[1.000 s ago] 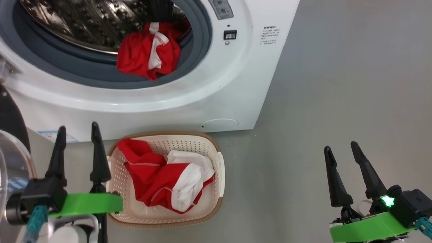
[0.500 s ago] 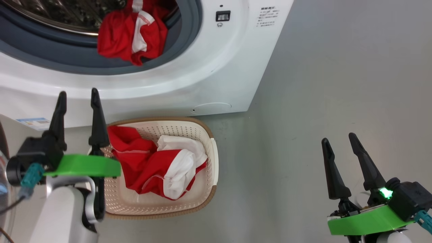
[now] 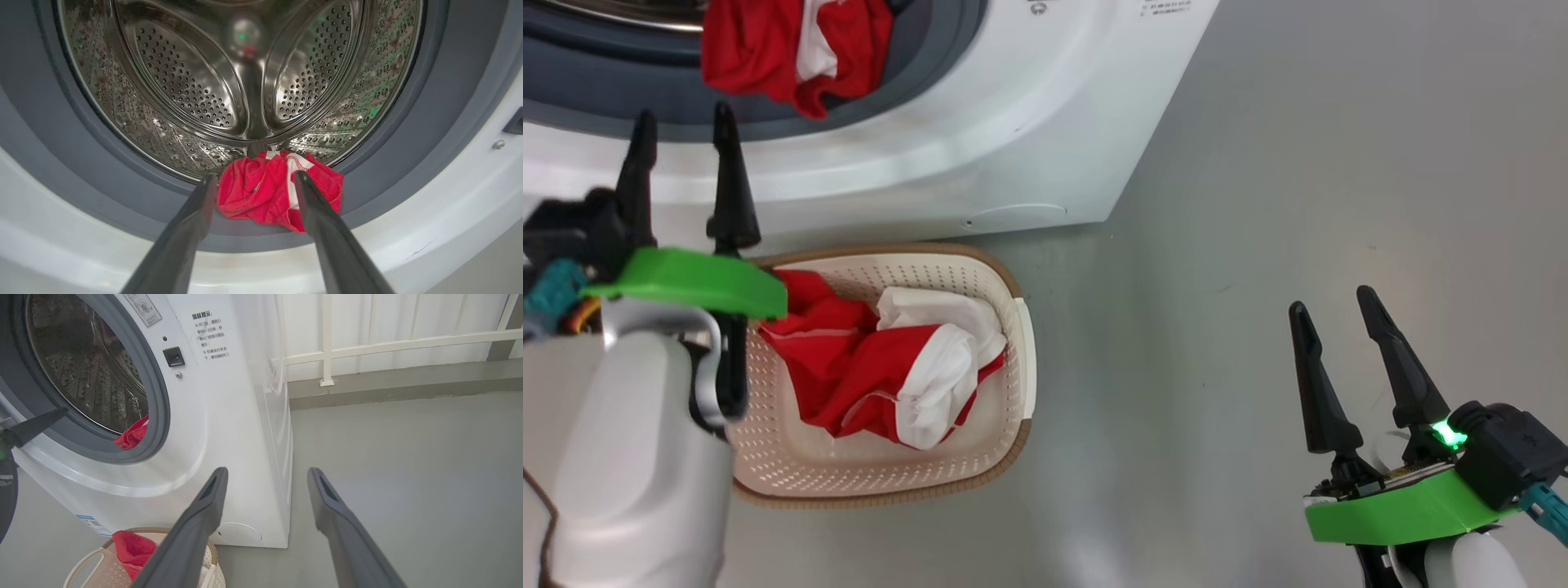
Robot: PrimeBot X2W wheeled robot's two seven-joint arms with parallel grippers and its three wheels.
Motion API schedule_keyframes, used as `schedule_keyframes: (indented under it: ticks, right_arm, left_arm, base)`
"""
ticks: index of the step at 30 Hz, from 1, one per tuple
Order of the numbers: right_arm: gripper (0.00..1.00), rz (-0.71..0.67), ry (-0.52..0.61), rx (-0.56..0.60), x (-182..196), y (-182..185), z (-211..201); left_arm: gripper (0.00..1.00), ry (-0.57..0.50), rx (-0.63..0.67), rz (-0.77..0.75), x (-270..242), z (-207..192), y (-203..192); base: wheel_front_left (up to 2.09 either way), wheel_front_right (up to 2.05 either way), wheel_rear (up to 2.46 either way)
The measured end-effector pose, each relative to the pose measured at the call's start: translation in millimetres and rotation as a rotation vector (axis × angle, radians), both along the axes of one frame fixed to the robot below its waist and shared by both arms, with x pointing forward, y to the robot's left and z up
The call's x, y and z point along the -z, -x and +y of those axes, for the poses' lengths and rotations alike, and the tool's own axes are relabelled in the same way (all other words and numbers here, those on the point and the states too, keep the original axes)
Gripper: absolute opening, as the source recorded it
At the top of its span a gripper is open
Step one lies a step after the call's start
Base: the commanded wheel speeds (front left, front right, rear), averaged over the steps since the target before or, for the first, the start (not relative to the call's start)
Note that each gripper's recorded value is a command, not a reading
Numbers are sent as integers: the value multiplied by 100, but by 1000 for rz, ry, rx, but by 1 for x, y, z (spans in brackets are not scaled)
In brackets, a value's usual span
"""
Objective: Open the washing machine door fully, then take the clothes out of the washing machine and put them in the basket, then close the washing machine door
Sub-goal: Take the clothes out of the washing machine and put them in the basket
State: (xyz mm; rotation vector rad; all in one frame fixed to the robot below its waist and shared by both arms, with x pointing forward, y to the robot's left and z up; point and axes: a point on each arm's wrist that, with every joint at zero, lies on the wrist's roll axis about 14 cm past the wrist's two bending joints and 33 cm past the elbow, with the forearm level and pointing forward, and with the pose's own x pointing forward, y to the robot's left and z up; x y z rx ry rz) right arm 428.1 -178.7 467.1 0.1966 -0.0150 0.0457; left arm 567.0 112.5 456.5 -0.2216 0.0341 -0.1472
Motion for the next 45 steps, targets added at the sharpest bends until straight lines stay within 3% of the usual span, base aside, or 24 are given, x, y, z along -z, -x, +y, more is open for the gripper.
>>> schedule_keyframes:
  ticks: [19,45]
  right_arm:
    - [100,55,14,6,27,-15,-4]
    - [100,95,26,35,37,-10,-16]
  left_arm:
    - [100,-6,87,155,51,-23,-67]
    - [100,-40,122,348,104,-35,-86]
  base:
    - [0,0,0]
    - [0,0,0]
